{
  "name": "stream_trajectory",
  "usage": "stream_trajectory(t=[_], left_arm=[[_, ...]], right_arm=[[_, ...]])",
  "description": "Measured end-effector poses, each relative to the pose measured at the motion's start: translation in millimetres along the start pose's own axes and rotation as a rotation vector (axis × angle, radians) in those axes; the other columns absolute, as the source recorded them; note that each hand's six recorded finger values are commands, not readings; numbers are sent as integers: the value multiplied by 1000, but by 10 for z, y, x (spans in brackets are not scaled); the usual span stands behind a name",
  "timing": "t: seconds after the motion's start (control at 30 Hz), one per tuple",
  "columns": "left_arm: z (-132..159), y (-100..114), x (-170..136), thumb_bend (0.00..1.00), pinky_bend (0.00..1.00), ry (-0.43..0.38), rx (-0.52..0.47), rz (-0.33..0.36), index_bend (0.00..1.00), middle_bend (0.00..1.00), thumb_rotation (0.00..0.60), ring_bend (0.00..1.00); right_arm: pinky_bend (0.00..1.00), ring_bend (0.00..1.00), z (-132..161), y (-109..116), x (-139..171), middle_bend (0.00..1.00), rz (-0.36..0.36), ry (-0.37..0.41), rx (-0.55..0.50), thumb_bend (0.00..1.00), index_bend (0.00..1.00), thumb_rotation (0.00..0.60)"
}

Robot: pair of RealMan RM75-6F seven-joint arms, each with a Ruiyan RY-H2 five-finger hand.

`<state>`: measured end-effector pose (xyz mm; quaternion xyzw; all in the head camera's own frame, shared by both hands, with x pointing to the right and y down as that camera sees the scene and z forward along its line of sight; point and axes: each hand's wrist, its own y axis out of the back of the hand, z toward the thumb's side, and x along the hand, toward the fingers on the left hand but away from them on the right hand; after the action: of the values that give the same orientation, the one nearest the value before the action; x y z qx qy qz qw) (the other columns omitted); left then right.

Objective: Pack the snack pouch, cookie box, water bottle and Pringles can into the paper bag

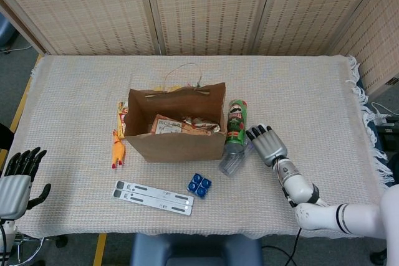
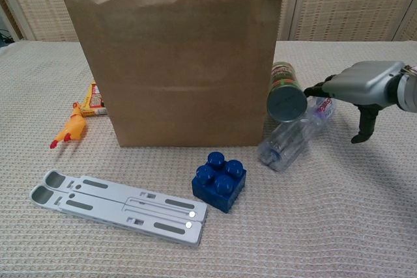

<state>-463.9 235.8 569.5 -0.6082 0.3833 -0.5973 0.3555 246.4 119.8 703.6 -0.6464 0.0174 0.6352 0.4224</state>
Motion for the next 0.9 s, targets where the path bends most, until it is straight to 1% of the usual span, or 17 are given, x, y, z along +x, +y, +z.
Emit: stream_trajectory(t=[0.2,0.33,0.4,0.47,0.6,0.7,0.77,0.9], left_arm=[[3,1,-5,382,0,0,1,1,56,0,600,0],[3,1,-6,382,0,0,4,2,56,0,600,0],[4,1,-6,382,0,1,5,3,56,0,600,0],[5,0,-5,381,0,2,6,4,56,0,600,0],[6,0,-4,381,0,3,9,4,56,0,600,0],[7,0,-7,382,0,4,9,5,56,0,600,0],[7,0,-6,381,0,4,9,5,56,0,600,0],[5,0,-6,381,0,4,7,5,56,0,600,0]], right_arm=[[189,90,-63,-18,365,95,16,40,32,79,13,600],[189,100,-165,-44,613,105,35,42,40,79,23,600],[189,100,-220,-19,709,105,22,37,39,78,22,600],[189,100,-228,7,747,105,6,39,29,78,22,600],[189,100,-238,98,821,105,-58,56,-11,78,32,600],[189,100,-244,132,822,105,-91,70,-31,78,39,600],[189,99,-240,123,781,105,-95,73,-27,78,36,600],[189,99,-116,66,634,105,-89,92,4,79,32,600]])
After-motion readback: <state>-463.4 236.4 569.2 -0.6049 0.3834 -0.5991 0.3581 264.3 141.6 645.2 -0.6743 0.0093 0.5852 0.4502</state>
